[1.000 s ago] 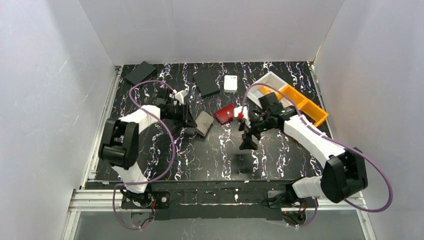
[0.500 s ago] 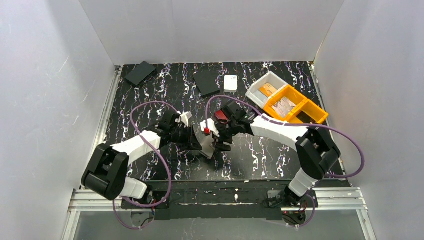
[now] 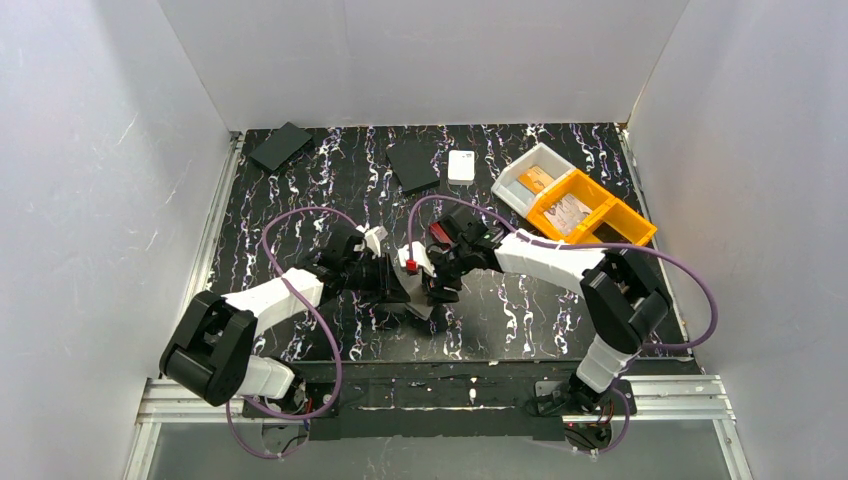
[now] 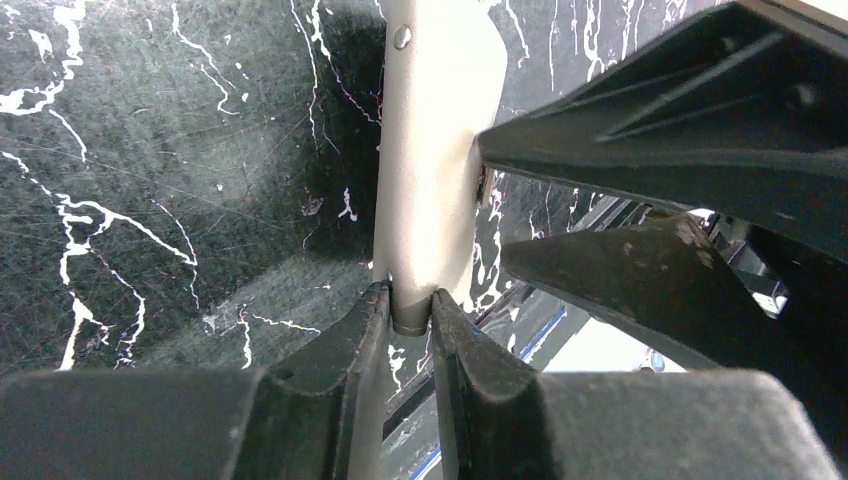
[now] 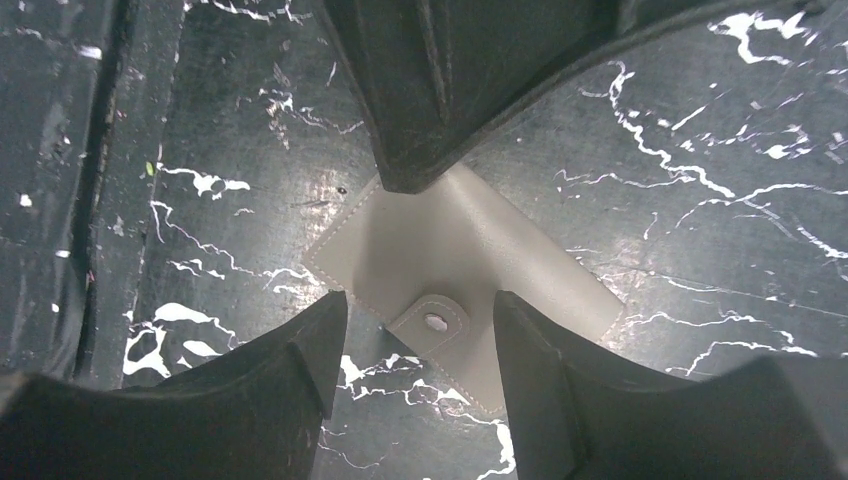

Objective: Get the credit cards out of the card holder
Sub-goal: Open the card holder at the center of the board.

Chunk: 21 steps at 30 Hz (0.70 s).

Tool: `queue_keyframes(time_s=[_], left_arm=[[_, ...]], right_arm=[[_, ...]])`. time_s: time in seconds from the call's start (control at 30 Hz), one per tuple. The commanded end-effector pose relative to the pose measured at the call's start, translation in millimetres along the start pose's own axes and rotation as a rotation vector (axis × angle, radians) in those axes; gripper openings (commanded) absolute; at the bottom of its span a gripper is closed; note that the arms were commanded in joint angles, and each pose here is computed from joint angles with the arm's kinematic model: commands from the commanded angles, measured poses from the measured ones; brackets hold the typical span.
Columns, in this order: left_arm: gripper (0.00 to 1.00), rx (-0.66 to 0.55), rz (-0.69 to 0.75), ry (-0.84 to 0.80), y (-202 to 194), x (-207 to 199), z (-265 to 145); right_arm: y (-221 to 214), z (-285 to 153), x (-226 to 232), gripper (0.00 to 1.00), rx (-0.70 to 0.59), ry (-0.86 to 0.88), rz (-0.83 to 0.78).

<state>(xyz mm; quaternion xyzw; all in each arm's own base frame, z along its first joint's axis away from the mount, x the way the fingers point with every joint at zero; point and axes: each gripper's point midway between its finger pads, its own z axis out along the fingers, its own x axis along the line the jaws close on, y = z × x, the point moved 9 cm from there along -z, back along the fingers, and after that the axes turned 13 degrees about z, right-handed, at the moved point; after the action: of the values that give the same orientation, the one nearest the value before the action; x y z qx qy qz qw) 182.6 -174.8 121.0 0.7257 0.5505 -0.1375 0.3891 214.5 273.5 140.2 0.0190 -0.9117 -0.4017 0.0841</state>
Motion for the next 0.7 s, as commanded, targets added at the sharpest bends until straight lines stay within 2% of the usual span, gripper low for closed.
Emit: queue_keyframes(time_s=[0.0, 0.13, 0.53, 0.67], left_arm=[[0.0, -0.015, 0.017, -0.019, 0, -4, 0], [0.0, -0.005, 0.011, -0.011, -2, -1, 2], [0.0, -0.026, -0.028, 0.071, -5, 7, 5], [0.0, -0.042, -0.036, 0.099, -4, 9, 5]], right_arm=[[1, 6, -6, 0.64, 0.014, -0.011, -0.049], [-5, 7, -6, 0.59, 0.043, -0.002, -0.059], [-10, -4, 16, 0.04, 0.026, 0.097, -0.119], [-10, -7, 22, 0.01, 0.016, 0.123, -0.115]])
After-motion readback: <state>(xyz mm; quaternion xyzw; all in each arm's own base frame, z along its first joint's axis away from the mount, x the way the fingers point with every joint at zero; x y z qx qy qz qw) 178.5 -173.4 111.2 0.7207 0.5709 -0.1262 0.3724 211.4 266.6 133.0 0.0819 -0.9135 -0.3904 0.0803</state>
